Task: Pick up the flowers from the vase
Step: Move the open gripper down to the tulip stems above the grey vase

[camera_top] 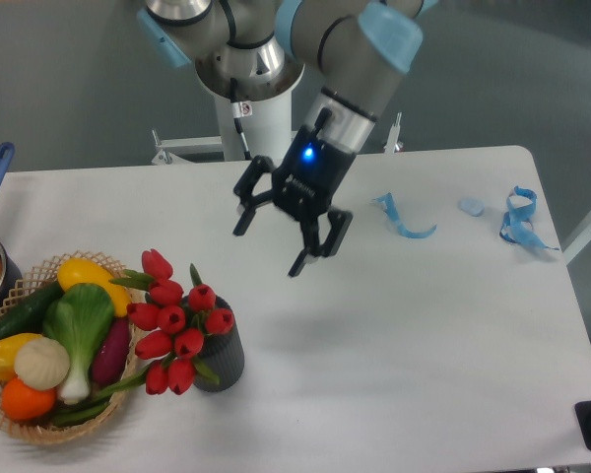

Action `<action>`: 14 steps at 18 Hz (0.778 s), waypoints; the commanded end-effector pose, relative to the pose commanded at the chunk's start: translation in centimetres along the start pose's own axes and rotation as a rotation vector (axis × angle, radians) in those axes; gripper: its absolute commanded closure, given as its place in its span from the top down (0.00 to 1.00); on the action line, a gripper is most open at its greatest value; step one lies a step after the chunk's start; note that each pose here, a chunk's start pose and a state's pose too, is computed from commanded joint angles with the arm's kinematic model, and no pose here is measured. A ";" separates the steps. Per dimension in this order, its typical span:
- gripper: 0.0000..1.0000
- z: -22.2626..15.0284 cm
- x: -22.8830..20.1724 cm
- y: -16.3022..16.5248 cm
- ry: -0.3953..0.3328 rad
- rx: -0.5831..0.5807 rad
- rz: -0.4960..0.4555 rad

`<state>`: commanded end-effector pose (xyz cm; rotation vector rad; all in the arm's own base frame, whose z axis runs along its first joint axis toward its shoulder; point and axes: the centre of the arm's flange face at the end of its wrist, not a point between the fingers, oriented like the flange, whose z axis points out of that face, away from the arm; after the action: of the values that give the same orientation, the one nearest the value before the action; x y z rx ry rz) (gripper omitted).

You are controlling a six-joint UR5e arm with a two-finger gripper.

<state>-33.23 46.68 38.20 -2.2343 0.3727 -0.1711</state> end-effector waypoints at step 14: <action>1.00 6.3 1.3 -0.5 0.082 -0.006 0.054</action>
<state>-30.31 51.16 34.56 -2.2255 0.4775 -0.2341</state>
